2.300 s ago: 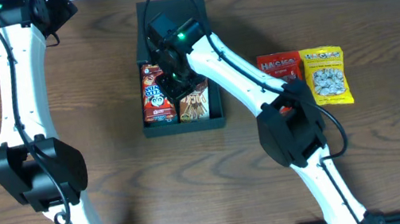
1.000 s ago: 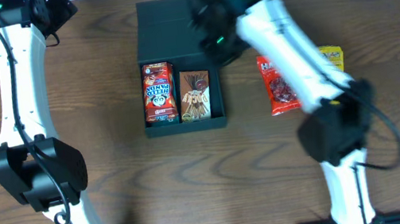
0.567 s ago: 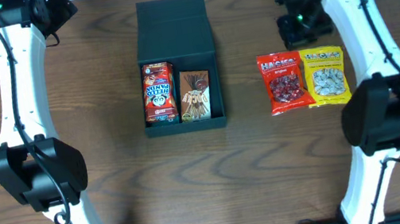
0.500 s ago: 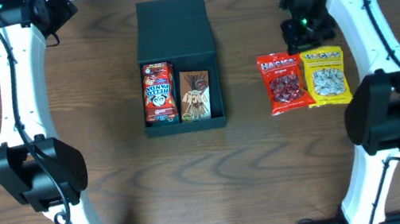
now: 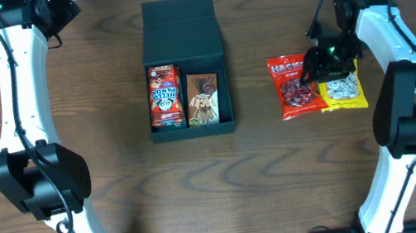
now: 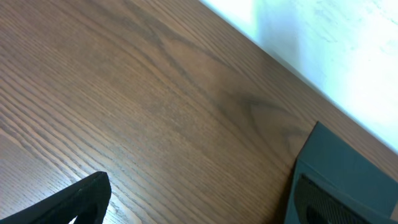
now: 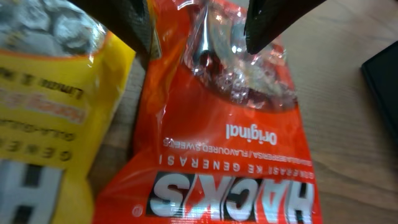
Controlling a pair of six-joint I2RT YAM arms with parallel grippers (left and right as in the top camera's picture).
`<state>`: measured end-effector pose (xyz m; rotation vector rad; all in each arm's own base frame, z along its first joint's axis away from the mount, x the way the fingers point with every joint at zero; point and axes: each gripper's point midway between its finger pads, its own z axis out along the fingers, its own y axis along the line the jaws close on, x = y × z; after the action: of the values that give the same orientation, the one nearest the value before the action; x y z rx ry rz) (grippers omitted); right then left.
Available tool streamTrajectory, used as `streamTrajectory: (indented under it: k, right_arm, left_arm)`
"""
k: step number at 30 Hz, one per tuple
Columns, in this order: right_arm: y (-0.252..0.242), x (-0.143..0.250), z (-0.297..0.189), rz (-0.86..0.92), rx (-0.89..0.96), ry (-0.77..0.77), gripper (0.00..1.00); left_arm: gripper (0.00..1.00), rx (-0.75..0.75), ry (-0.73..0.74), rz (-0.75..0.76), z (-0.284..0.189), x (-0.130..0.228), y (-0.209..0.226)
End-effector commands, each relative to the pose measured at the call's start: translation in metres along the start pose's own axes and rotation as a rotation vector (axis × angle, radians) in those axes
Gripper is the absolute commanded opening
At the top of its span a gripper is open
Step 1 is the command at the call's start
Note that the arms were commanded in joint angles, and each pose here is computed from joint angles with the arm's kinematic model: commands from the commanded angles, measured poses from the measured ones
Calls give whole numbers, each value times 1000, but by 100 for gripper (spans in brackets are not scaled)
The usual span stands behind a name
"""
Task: Pack container
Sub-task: 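Grasp the red Hacks candy bag top with the right gripper, then carry the red bag into the black box's right compartment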
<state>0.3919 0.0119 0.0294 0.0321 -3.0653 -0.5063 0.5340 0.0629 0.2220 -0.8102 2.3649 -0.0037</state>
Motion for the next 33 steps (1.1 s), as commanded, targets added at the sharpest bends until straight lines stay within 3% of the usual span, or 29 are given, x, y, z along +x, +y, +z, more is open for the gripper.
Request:
streamTrajectory:
  k: [1, 4, 7, 12, 21, 33]
  right_arm:
    - [3, 3, 10, 1, -29, 5, 49]
    - [1, 4, 17, 14, -29, 0, 37]
    - [2, 6, 22, 10, -40, -1, 33]
    - [4, 5, 24, 28, -51, -7, 2]
    - [41, -14, 8, 25, -258, -74, 2]
    - [143, -60, -79, -77, -563, -207, 1]
  left_arm:
    - [96, -20, -5, -14, 1, -1, 5]
    - [95, -19, -5, -14, 1, -1, 5]
    - [95, -20, -5, -14, 1, -1, 5]
    - [95, -20, -5, -14, 1, -1, 5]
    - [95, -19, -4, -14, 1, -1, 5]
    - [95, -20, -4, -14, 1, -1, 5]
